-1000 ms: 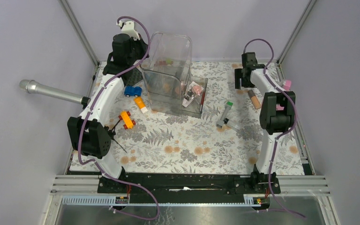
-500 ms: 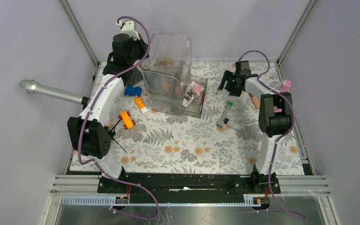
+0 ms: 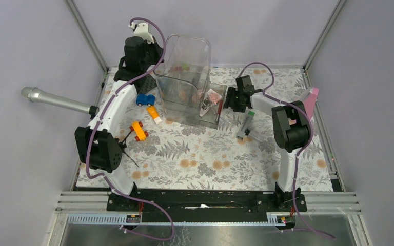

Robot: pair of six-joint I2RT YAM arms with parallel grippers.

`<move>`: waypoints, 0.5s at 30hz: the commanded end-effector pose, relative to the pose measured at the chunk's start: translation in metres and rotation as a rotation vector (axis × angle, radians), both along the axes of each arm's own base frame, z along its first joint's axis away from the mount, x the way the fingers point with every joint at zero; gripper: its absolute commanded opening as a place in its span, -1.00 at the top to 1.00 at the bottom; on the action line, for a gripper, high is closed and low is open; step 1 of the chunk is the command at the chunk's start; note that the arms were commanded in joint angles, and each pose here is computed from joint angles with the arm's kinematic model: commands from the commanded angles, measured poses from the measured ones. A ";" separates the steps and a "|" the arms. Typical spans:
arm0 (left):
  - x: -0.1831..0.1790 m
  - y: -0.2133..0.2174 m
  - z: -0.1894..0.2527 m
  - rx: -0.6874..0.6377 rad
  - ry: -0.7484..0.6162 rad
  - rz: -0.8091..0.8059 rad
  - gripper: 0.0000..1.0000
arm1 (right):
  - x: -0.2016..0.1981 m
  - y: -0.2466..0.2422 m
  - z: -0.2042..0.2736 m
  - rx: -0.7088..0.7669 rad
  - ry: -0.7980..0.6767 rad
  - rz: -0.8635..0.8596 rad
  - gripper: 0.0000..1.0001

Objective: Organize the makeup
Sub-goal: Close the drawer in the storage box.

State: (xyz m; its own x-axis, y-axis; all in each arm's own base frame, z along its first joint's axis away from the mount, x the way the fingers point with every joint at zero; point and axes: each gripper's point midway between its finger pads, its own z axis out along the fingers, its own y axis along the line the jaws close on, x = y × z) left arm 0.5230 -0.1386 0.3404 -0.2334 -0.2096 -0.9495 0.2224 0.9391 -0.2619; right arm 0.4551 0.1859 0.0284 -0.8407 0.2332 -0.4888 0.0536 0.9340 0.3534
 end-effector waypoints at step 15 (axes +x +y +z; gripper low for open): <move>-0.024 -0.024 -0.103 0.109 0.302 -0.067 0.89 | 0.027 0.078 0.021 0.160 -0.094 0.015 -0.36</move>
